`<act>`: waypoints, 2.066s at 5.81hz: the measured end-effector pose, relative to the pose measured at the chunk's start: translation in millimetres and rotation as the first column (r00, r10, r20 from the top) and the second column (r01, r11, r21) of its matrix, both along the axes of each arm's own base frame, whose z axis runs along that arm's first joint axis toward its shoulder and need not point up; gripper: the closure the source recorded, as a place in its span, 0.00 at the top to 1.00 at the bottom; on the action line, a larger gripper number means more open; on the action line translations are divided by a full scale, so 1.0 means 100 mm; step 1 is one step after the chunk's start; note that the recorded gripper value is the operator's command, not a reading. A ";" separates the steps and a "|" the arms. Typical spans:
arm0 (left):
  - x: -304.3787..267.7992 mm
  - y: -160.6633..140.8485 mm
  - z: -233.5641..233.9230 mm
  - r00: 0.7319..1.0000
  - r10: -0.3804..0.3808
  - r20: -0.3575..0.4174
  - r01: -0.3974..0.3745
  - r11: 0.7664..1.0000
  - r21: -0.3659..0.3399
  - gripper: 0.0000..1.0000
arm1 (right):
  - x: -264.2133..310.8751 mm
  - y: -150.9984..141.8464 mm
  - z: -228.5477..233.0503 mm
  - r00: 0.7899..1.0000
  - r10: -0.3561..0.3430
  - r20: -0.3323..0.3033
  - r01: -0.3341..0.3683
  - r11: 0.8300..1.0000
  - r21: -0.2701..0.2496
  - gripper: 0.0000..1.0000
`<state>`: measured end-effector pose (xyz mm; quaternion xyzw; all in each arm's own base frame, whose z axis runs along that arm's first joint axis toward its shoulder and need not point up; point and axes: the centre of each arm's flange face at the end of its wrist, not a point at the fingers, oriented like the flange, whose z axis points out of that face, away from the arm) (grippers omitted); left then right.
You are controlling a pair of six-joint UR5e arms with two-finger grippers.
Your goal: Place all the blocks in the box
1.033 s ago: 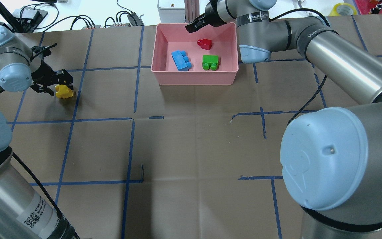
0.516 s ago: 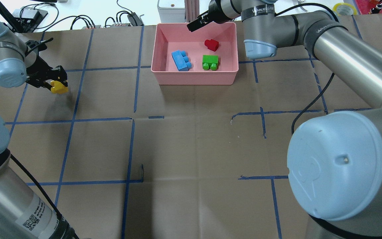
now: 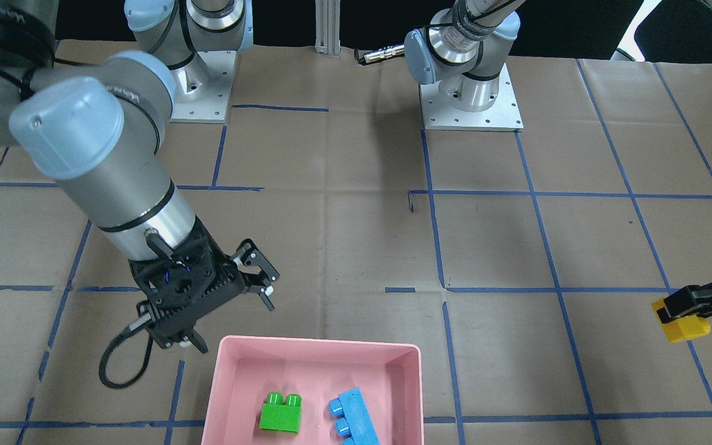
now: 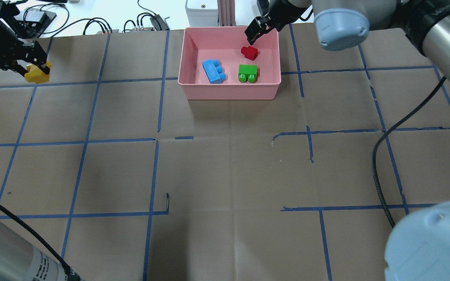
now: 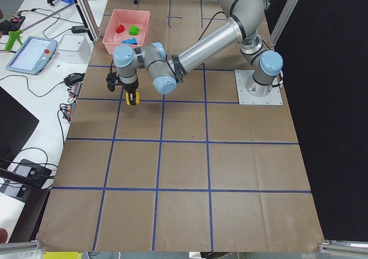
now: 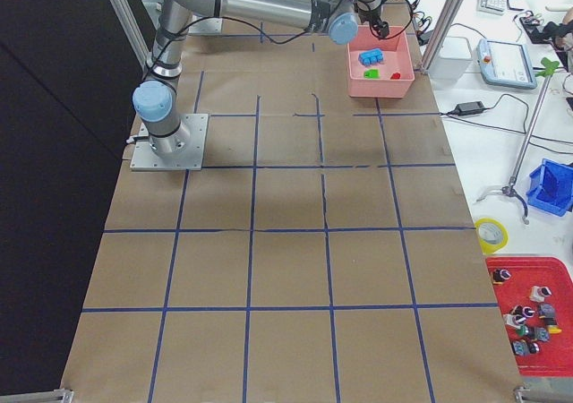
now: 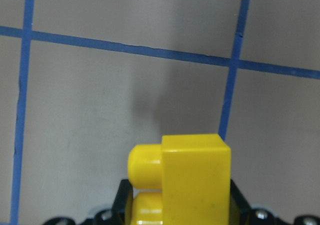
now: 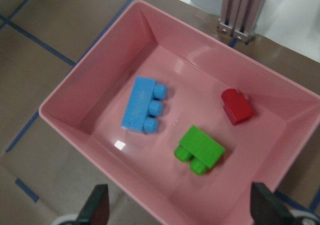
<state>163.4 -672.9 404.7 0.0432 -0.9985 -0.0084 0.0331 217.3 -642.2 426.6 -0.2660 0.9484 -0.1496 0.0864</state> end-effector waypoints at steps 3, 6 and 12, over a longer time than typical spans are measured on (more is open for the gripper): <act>-1.58 -0.10 0.86 0.981 -0.195 -0.011 0.195 0.980 0.027 0.05 | -0.22 1.21 0.77 0.982 -0.142 -0.126 0.171 0.950 0.261 1.00; -3.60 -0.35 0.48 0.954 -0.299 0.016 0.299 0.954 -0.033 0.04 | -0.46 2.19 0.78 0.891 -0.377 -0.253 0.437 0.864 0.250 1.00; -4.40 -1.36 -1.29 0.953 -0.295 0.067 0.301 0.946 -0.117 0.99 | -0.69 2.31 0.89 0.857 -0.430 -0.284 0.491 0.849 0.194 1.00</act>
